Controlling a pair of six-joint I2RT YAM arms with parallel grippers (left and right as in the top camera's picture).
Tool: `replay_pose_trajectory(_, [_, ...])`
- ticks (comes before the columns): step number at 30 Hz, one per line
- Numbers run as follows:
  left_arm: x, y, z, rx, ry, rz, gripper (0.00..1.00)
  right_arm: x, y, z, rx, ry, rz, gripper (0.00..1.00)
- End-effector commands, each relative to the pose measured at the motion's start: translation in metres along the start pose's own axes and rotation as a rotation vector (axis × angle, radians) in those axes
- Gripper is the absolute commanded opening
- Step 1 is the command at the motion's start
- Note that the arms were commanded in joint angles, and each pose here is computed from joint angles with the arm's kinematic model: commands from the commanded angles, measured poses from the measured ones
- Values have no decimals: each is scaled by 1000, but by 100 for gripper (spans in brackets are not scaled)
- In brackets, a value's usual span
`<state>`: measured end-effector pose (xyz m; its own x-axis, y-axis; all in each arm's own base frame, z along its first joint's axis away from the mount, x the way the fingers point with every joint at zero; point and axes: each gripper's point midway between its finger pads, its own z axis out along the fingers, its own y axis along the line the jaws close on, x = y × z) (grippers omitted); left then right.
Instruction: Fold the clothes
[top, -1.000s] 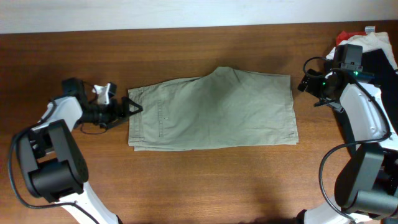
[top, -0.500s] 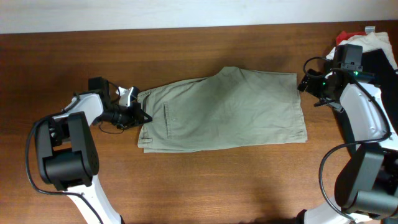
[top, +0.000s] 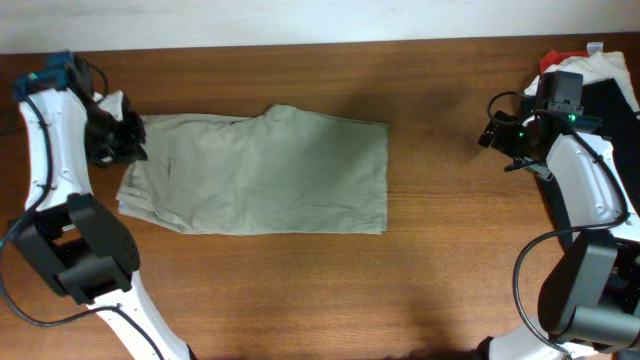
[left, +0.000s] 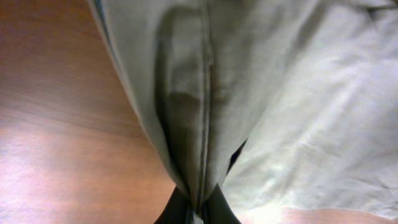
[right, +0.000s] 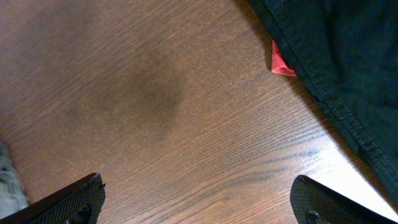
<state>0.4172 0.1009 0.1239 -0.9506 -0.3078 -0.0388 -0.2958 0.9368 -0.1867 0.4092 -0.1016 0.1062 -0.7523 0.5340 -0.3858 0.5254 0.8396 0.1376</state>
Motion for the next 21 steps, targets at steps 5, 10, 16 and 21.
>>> replay_pose_trajectory(5, [-8, -69, -90, -10, -171, 117, 1, -7, 0, -7, 3, -27, 8, 99])
replay_pose_trajectory(10, [3, -156, -67, 35, -171, 238, 1, -7, 0, -7, 3, -27, 8, 99])
replay_pose_trajectory(16, [33, -249, -5, 70, -120, 387, 0, -7, 0, -7, 3, -27, 9, 99])
replay_pose_trajectory(21, [69, -303, 29, 93, -98, 527, 0, -7, 0, -7, 3, -27, 9, 99])
